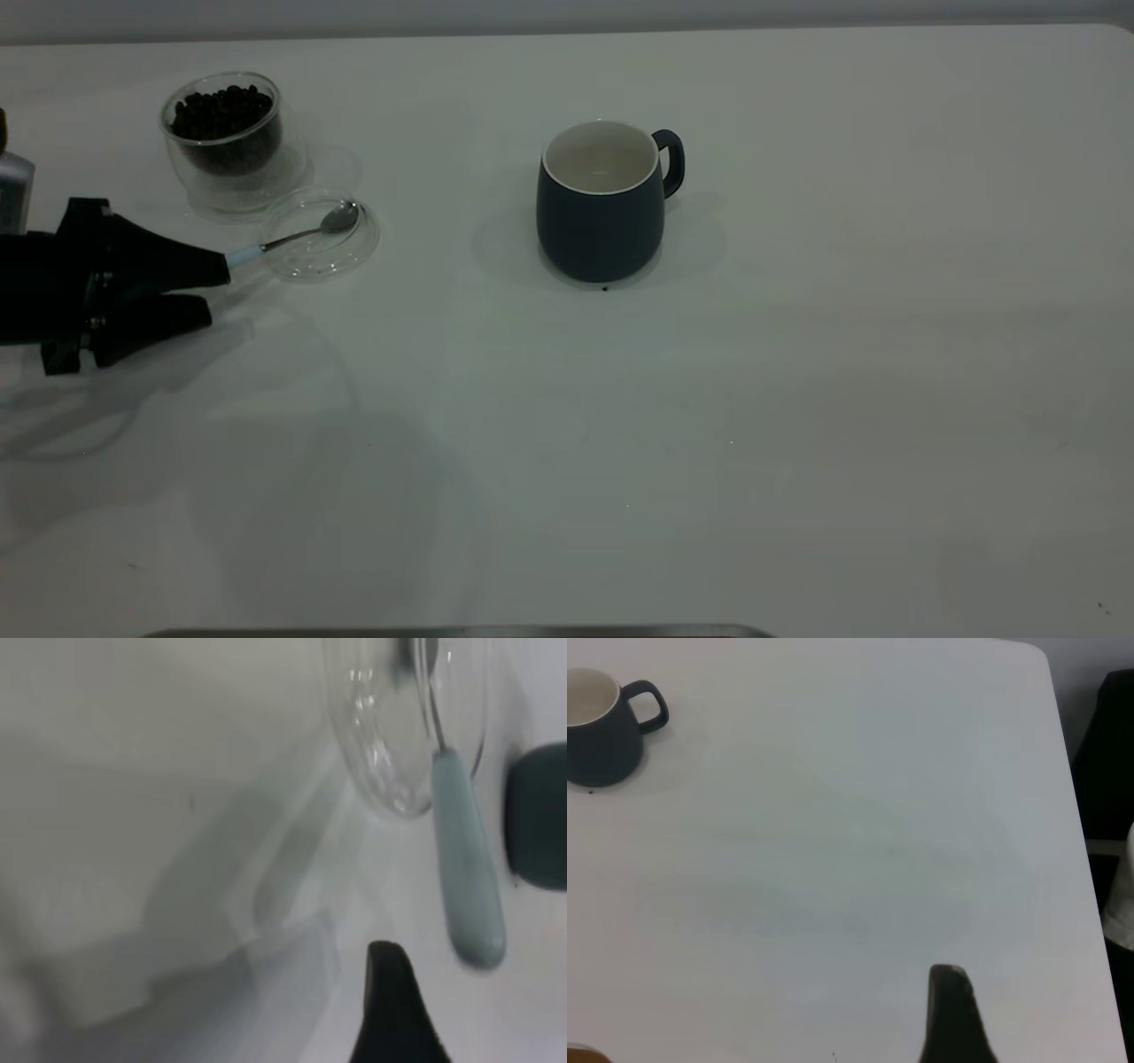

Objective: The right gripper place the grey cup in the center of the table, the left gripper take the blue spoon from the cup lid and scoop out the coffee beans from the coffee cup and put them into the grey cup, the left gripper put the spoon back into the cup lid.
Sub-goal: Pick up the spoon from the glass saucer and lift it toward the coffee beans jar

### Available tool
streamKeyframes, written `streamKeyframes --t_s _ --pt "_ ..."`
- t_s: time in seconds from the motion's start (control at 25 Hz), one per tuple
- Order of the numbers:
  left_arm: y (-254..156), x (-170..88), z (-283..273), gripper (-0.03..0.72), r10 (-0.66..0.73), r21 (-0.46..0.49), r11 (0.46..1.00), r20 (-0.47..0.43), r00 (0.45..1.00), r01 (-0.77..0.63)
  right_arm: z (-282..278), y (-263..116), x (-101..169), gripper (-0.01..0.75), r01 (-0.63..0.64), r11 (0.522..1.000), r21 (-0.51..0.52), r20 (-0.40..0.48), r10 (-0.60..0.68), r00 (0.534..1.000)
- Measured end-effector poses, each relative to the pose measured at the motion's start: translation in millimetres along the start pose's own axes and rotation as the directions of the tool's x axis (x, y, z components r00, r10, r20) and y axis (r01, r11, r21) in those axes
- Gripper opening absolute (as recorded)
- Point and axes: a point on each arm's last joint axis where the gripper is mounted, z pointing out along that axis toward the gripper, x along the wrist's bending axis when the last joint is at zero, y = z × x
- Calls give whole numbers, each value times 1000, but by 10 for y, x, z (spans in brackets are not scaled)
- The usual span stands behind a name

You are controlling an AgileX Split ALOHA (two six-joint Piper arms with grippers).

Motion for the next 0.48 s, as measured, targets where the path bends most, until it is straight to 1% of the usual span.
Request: streamKeyframes --t_s 0.2,0.48 --pt "157 -12 16 526 -53 -29 998 20 998 53 0 0 0 459 0 1000 0 0 0 1000" --pt "180 -13 18 526 -102 -33 994 23 994 103 0 0 0 459 0 1000 0 0 0 1000"
